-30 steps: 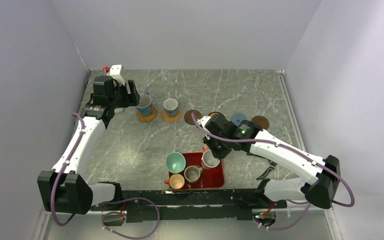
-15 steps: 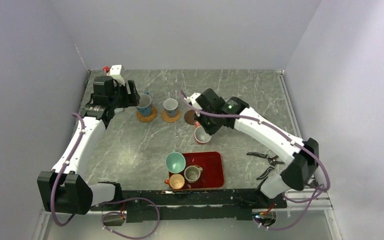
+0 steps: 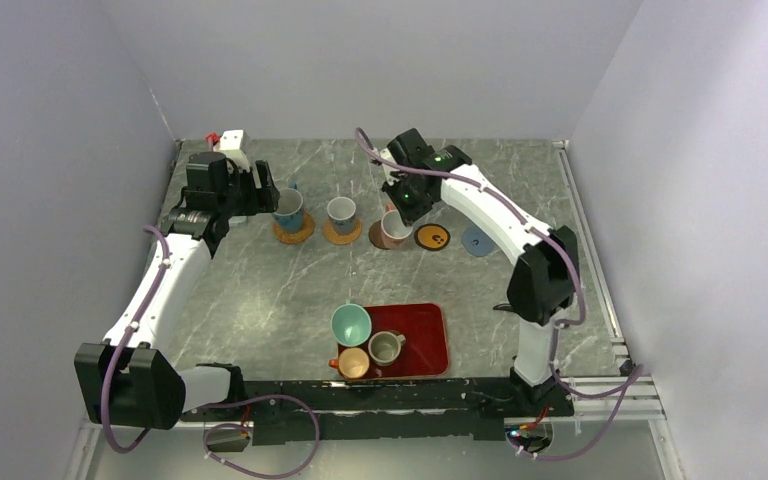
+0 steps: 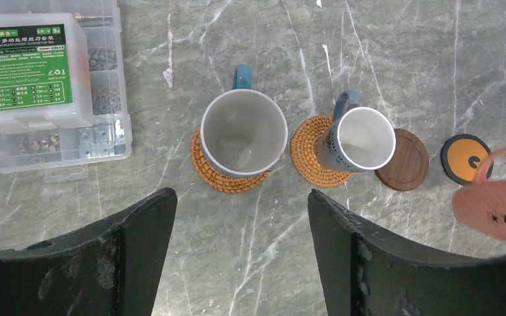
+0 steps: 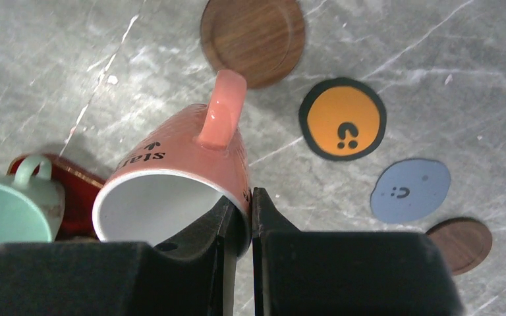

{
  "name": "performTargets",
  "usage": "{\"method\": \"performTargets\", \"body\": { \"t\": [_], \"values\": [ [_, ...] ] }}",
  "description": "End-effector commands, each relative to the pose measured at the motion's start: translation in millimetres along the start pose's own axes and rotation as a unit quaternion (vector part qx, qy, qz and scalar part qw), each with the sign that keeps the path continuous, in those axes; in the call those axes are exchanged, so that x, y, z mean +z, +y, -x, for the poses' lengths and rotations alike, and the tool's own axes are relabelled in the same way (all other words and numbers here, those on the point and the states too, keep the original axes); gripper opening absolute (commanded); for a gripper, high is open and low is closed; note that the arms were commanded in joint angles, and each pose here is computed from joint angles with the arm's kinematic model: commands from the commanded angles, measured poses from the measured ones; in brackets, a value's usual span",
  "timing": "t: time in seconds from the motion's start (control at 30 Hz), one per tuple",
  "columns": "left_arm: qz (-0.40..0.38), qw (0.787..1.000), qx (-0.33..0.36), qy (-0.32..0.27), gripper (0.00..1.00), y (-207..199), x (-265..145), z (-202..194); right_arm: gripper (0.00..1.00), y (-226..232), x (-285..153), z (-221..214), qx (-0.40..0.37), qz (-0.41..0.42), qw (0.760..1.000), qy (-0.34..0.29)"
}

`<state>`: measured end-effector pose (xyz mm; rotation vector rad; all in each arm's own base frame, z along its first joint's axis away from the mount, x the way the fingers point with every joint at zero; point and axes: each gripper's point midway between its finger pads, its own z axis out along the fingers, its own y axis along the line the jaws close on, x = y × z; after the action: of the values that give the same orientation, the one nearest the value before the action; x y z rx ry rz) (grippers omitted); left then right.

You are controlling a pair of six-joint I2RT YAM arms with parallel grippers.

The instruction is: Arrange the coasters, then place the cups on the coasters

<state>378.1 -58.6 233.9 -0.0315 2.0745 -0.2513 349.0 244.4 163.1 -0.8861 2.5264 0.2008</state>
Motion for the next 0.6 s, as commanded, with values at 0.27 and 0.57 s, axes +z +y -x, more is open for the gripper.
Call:
{"method": "performTargets", "body": {
  "t": [0.27,0.57],
  "values": [
    [-0.002,1.000,0.007,-0.031,0.79,-4,-9,21,0.00,-30,23,46,0.016,-0.009,1.000,-0.024],
    [-0.001,1.000,0.010,-0.030,0.79,-4,-9,20,0.00,-32,46,51,0.013,-0.008,1.000,-0.015]
  ]
}}
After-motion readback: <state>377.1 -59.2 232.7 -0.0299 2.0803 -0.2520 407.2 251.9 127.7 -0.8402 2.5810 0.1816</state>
